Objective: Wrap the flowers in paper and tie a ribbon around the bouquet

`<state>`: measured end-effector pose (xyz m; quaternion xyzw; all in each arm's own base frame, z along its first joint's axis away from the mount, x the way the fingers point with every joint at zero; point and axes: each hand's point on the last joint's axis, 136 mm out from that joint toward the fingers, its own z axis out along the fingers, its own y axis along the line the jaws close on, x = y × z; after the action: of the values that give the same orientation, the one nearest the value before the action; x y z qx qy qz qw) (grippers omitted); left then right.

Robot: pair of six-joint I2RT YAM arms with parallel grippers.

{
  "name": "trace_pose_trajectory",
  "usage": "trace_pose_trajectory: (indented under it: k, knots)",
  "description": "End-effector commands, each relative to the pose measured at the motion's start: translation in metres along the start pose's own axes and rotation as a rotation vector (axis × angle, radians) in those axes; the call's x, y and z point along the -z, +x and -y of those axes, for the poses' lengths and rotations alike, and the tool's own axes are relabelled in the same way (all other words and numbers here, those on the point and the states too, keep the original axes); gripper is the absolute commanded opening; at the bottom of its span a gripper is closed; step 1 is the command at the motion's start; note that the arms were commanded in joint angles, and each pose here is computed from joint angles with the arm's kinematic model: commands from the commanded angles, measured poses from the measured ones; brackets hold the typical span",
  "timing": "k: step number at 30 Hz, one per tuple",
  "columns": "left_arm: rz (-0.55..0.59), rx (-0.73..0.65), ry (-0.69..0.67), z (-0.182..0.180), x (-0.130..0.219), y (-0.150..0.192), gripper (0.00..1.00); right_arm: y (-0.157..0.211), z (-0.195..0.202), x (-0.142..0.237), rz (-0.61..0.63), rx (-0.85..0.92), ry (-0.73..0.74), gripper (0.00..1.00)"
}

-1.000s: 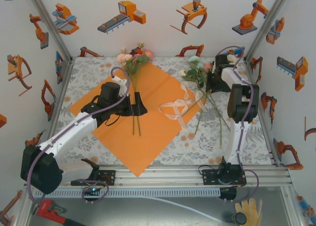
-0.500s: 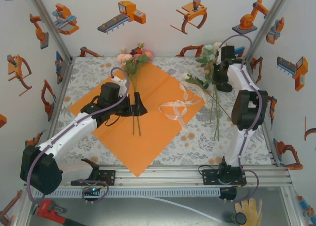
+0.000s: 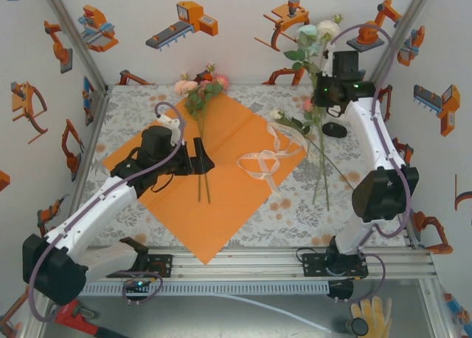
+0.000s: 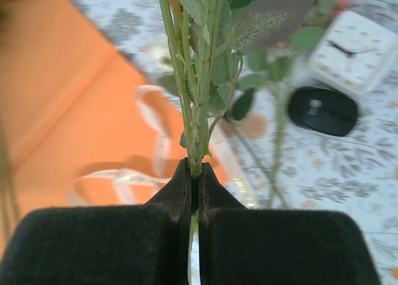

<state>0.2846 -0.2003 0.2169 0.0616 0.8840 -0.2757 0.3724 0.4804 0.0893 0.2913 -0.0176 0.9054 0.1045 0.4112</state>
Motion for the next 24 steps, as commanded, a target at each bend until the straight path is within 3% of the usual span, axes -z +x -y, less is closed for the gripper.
trace_pose_trajectory:
  k: [1,5,12,18,24]
  knots:
    - [0.11,0.007,-0.122,-0.013,0.038,-0.023,0.97,-0.009,-0.079,0.017,0.031,-0.084,-0.174,0.0]
    - [0.195,0.04,-0.213,-0.031,0.066,-0.034,0.97,0.006,-0.17,-0.013,0.016,-0.06,-0.313,0.0]
    - [0.166,0.076,-0.179,-0.034,0.076,-0.025,0.97,0.024,-0.276,-0.101,-0.013,-0.009,-0.422,0.0]
    - [0.15,0.094,-0.167,-0.036,0.076,-0.014,0.97,0.036,-0.305,-0.175,-0.012,-0.091,-0.442,0.0]
    - [0.133,0.095,-0.199,-0.047,0.07,-0.008,0.97,0.07,-0.312,-0.216,-0.058,-0.144,-0.467,0.0]
